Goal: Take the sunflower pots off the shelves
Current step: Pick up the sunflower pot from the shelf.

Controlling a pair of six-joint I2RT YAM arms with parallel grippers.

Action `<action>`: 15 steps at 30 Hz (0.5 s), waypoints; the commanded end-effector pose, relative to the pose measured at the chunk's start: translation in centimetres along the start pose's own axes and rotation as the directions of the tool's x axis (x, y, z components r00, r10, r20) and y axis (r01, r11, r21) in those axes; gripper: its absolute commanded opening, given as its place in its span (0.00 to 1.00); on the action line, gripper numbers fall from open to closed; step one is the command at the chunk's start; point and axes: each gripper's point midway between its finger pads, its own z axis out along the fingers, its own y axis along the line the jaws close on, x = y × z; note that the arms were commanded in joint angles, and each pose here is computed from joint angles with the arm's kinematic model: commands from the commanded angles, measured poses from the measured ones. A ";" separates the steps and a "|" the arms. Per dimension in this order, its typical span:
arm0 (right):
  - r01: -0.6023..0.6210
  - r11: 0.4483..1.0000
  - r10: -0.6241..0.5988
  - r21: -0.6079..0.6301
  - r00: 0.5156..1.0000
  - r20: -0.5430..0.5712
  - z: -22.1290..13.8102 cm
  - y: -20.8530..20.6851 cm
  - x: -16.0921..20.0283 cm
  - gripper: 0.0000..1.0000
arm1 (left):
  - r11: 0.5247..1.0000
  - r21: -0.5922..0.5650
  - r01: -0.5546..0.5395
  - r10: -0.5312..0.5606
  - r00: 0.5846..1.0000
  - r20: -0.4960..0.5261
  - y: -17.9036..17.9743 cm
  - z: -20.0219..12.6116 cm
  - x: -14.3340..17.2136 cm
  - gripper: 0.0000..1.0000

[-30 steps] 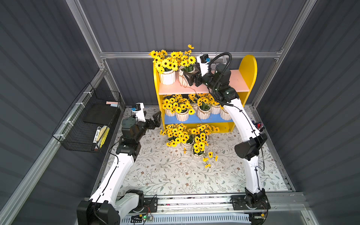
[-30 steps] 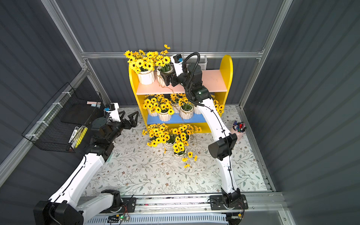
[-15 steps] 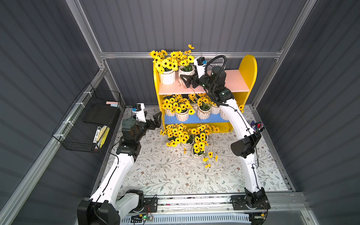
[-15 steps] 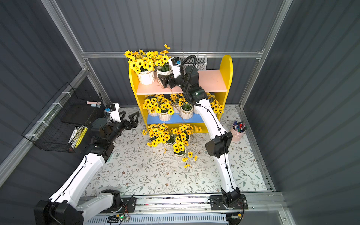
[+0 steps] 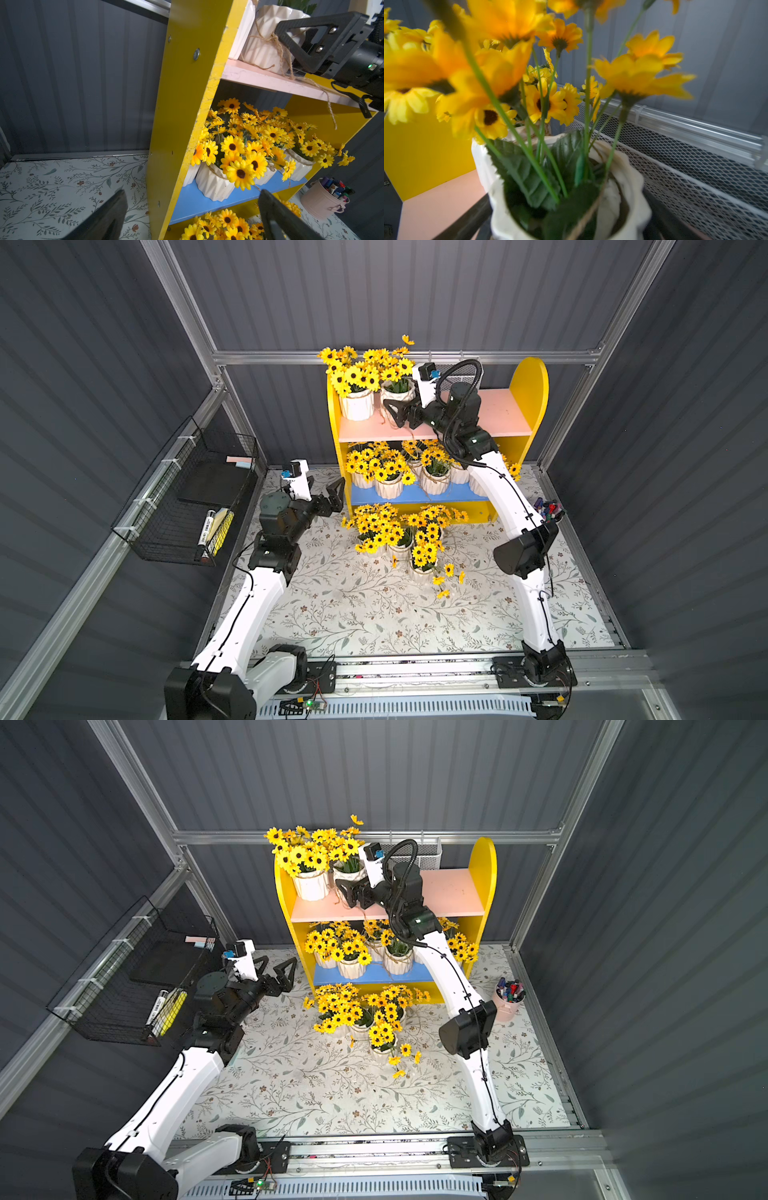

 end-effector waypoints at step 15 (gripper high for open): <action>0.063 0.996 -0.063 0.061 0.998 0.009 -6.2 0.4 -3.3 0.86 | 0.999 0.024 -0.038 0.037 0.999 0.027 -0.5 -0.6 -0.6 0.99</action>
